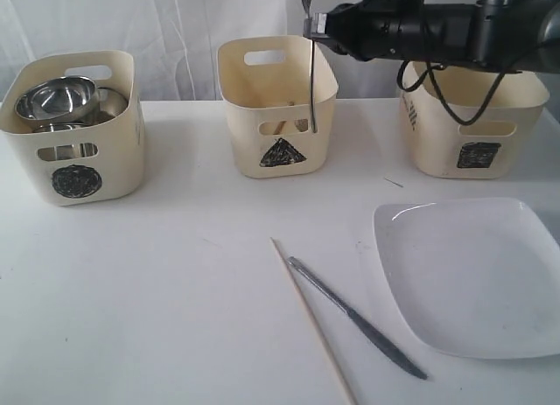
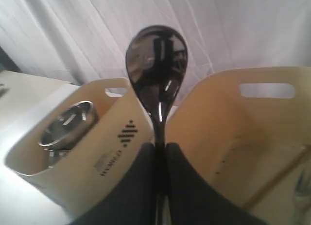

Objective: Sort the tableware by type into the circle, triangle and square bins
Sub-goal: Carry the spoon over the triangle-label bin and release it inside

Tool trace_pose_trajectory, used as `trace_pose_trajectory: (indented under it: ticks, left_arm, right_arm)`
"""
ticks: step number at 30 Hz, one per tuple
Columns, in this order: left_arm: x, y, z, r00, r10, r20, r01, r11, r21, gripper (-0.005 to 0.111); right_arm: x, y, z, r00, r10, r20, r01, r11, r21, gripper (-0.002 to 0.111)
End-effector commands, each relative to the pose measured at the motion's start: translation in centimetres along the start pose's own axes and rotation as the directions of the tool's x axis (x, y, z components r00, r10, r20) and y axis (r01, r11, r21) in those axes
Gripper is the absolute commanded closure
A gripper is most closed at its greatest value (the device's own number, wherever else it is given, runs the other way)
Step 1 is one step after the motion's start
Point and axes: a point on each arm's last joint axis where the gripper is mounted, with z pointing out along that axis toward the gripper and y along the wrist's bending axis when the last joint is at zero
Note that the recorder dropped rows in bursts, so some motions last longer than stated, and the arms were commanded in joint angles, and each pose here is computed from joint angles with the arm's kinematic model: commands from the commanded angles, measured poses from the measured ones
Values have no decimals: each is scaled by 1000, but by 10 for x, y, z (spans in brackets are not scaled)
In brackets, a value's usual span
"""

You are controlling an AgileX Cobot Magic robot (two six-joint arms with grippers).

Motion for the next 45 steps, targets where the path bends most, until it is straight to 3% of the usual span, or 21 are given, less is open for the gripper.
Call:
trace_pose_trajectory:
  ticks: [1, 6, 11, 15, 16, 17, 19, 25, 31, 40, 45]
  left_arm:
    - [0, 0, 0, 1000, -1, 2, 1, 1000, 1, 106]
    - [0, 0, 0, 1000, -1, 2, 1, 1000, 1, 106]
    - [0, 0, 0, 1000, -1, 2, 1, 1000, 1, 106]
    - [0, 0, 0, 1000, -1, 2, 1, 1000, 1, 106]
    - [0, 0, 0, 1000, -1, 2, 1, 1000, 1, 106]
    - [0, 0, 0, 1000, -1, 2, 1, 1000, 1, 106]
    - [0, 0, 0, 1000, -1, 2, 1, 1000, 1, 106]
    - [0, 0, 0, 1000, -1, 2, 1, 1000, 1, 106]
    - [0, 0, 0, 1000, -1, 2, 1, 1000, 1, 106]
    - [0, 0, 0, 1000, -1, 2, 1, 1000, 1, 106]
    - [0, 0, 0, 1000, -1, 2, 1, 1000, 1, 106]
  right_arm:
    - [7, -20, 18, 992, -123, 5, 122, 992, 32, 108]
    - [3, -28, 39, 979, -203, 33, 202, 979, 21, 108]
    - [-17, -37, 54, 964, -250, 90, 241, 966, 97, 108]
    - [-39, -20, 53, 973, -158, 168, 168, 985, -45, 108]
    - [-47, -15, 55, 962, -196, 188, 203, 979, -19, 108]
    - [-51, -17, 59, 953, -235, 191, 224, 971, 77, 108]
    - [-42, -22, 73, 948, -270, 166, 245, 957, 157, 108]
    - [-5, -33, 97, 965, -235, 114, 224, 969, 101, 108]
    - [-9, -19, 95, 978, -157, 137, 163, 986, -35, 108]
    - [2, -16, 90, 990, -93, -109, 92, 996, -16, 108]
    - [11, -11, 88, 974, -86, -208, 71, 994, -78, 108]
